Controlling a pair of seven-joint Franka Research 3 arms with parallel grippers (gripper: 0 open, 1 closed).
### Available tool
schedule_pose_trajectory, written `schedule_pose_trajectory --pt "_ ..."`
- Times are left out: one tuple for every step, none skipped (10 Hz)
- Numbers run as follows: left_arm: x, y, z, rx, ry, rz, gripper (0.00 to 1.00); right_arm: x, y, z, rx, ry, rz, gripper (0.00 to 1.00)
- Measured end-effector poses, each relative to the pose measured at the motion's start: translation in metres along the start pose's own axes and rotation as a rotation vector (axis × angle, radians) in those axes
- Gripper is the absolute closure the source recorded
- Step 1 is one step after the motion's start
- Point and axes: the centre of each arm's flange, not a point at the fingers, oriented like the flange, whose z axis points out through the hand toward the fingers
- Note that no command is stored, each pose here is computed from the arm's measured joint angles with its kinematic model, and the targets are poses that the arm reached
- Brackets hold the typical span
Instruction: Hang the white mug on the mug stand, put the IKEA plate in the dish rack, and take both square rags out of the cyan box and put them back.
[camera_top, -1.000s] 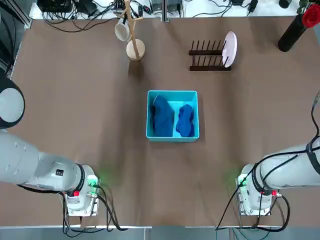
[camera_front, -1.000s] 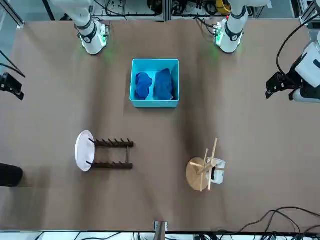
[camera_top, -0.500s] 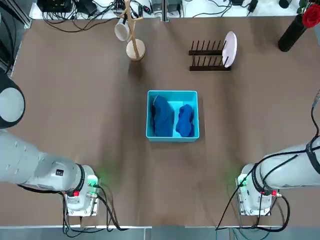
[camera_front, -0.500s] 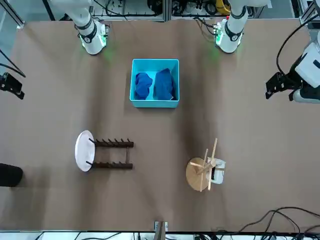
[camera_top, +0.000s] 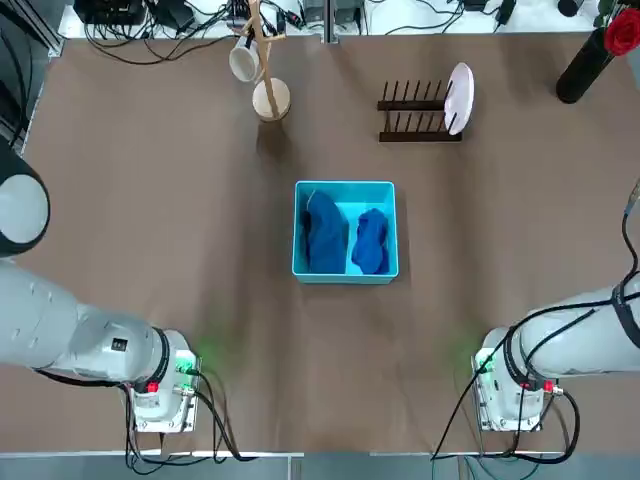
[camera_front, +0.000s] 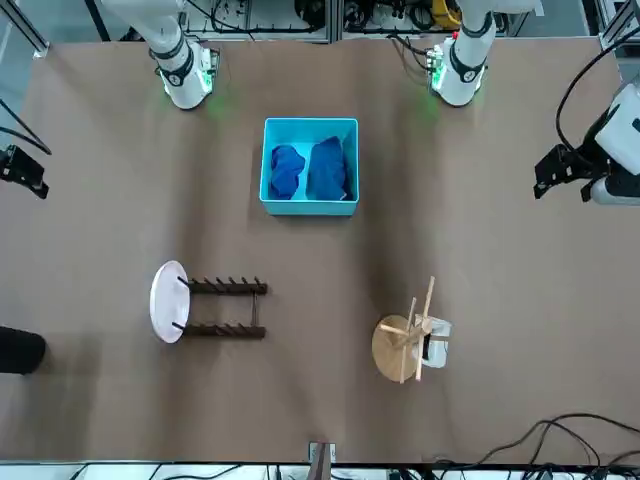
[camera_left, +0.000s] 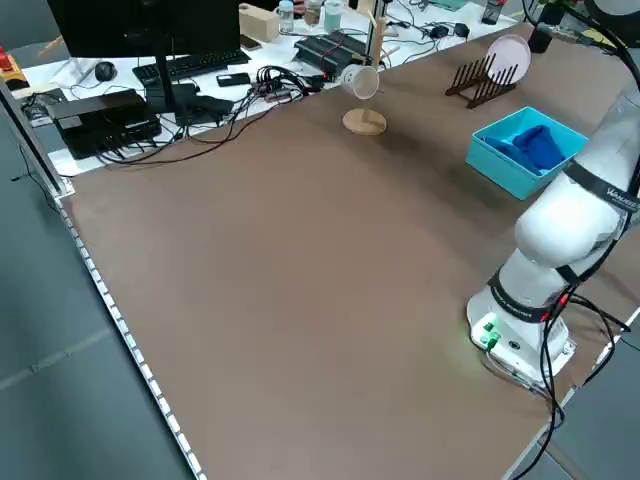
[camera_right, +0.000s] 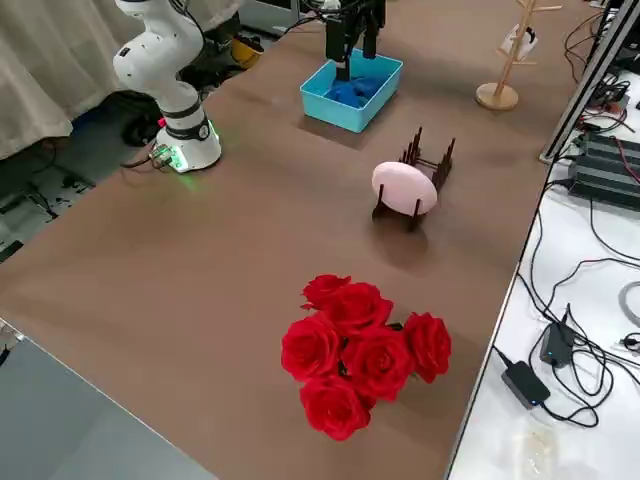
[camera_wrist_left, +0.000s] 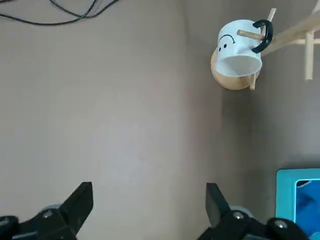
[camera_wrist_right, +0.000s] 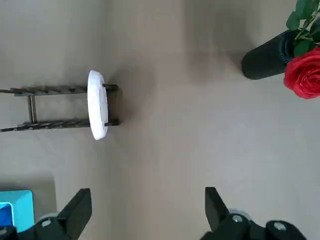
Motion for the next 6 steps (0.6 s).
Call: schedule_pose_trajectory --pt "0.0000 0.0000 -0.0005 0.000 0.001 0.000 0.00 -0.0002 0.0028 0.0002 0.000 -0.001 0.005 0.00" --pt "-0.0001 0.0001 -0.0003 0.000 0.000 0.000 0.00 -0.0002 0.0041 0.0003 0.000 -0.001 0.007 0.00" --pt "-0.0007 0.0007 0.0002 0.000 -0.006 0.001 0.00 -0.0003 0.0048 0.0003 0.000 -0.001 0.009 0.00" --pt "-0.0031 0.0012 0.0018 0.000 -0.027 0.001 0.00 -0.0003 0.0050 0.0003 0.000 -0.001 0.009 0.00" --pt "-0.0055 0.0019 0.0023 0.001 -0.044 -0.008 0.00 -0.0003 0.0049 0.0003 0.000 -0.001 0.009 0.00" --pt "-0.0070 0.0033 -0.0003 0.001 -0.043 -0.020 0.00 -0.0003 0.0048 0.0003 0.000 -0.001 0.009 0.00"
